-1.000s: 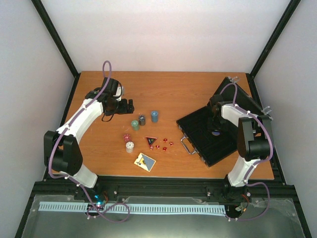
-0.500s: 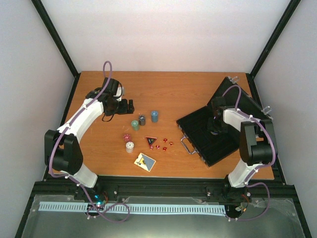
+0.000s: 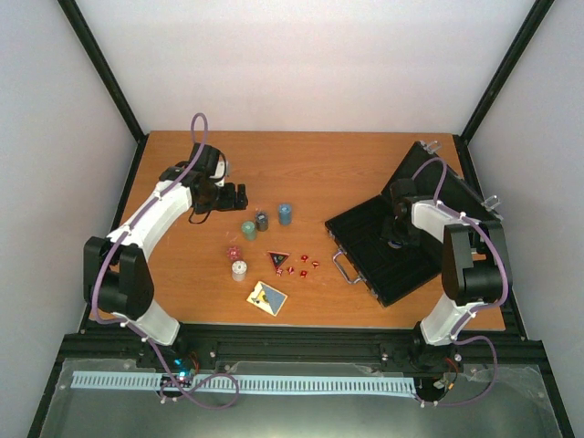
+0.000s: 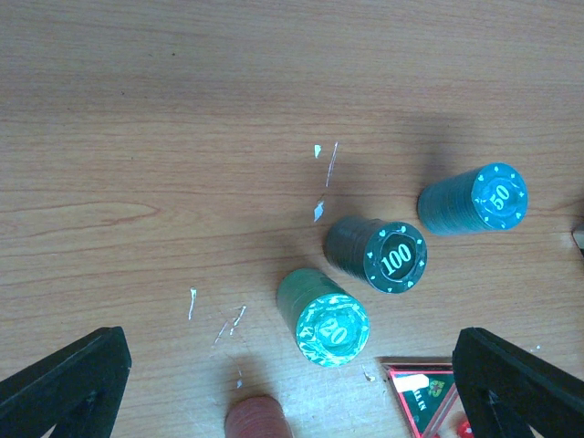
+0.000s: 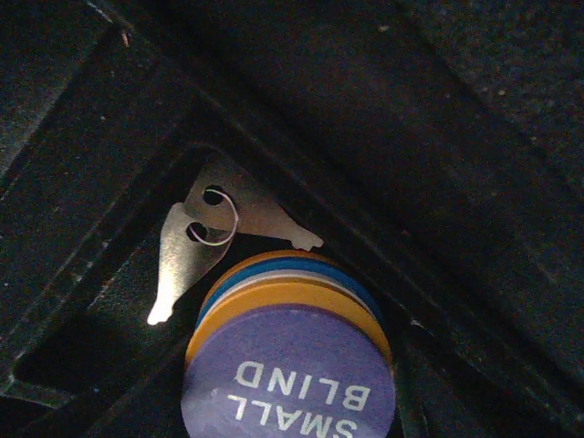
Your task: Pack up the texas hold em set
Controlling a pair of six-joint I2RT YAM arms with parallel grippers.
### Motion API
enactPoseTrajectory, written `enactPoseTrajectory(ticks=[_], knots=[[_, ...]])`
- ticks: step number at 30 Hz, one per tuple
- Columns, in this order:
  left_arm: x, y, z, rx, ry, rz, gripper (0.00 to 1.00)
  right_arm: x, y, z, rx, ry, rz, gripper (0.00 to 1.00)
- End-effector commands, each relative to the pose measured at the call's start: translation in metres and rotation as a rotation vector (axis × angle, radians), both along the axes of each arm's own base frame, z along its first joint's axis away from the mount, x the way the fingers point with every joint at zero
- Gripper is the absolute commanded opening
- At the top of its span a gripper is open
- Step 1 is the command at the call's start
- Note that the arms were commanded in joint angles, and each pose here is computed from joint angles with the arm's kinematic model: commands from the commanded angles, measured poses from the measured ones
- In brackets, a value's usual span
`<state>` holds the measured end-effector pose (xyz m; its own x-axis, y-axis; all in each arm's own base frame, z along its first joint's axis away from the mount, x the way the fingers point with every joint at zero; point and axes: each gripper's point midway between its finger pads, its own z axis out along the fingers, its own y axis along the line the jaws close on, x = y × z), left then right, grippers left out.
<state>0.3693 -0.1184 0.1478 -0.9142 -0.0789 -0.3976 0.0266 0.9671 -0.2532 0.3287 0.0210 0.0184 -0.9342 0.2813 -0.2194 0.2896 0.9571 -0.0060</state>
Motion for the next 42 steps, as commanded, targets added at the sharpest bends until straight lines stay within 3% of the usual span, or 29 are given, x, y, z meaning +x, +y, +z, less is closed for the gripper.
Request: enactPoseTrajectory(ticks=[1,13,30,42], knots=[[0.007,-0.003,0.005,-0.004,-0.022,-0.005,1.00,-0.016,-0.007,-0.010,-0.033,0.067,-0.021,0.62],[0.006,-0.003,0.007,-0.010,-0.024,-0.008,1.00,-0.011,-0.008,0.011,-0.037,0.018,-0.019,0.70],[0.009,-0.004,0.003,-0.009,-0.019,-0.006,1.00,-0.017,-0.023,0.008,-0.133,0.059,0.006,0.70],[0.010,-0.001,0.001,0.011,-0.018,0.000,1.00,0.000,0.019,0.041,0.046,-0.064,0.164,0.72]])
